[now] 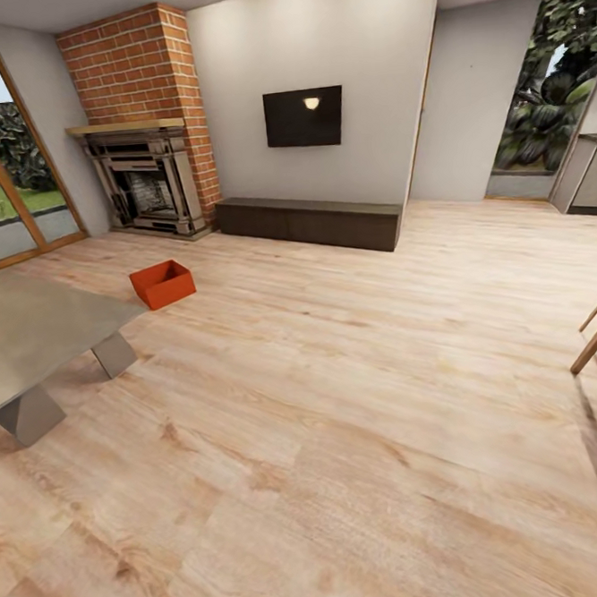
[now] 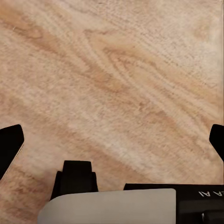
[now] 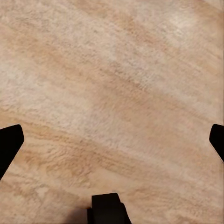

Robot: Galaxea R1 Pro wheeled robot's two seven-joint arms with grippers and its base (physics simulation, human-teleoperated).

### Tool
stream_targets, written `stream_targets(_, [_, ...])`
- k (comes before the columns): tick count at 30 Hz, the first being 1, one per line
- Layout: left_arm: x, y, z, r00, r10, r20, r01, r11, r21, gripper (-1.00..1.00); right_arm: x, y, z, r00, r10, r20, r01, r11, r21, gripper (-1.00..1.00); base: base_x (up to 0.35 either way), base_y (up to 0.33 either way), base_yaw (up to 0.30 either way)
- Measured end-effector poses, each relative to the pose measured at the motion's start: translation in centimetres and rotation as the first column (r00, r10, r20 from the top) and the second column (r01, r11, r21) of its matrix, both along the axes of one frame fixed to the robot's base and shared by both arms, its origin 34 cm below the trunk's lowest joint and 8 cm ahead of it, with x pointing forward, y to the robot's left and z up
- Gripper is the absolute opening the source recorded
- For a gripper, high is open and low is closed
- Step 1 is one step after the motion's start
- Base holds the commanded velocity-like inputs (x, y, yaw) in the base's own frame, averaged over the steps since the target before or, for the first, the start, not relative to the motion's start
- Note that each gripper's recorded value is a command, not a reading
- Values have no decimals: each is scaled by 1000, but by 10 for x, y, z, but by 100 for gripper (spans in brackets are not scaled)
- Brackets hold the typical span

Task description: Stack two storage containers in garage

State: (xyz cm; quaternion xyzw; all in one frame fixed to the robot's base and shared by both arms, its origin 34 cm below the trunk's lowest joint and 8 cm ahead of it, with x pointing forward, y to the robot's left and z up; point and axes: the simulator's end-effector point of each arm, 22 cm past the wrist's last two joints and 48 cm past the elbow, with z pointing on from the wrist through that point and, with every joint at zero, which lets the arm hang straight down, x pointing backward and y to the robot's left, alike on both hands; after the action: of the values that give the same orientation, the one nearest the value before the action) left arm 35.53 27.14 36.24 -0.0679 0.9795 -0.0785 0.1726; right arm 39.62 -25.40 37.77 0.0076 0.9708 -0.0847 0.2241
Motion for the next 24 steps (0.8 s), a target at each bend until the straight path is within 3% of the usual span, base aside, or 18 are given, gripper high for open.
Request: stream_targets(24, [0, 0, 0, 1000, 0, 0, 0, 1000, 0, 100, 0, 0, 0, 1000, 0, 0, 0, 1000, 0, 100, 340, -1, 0])
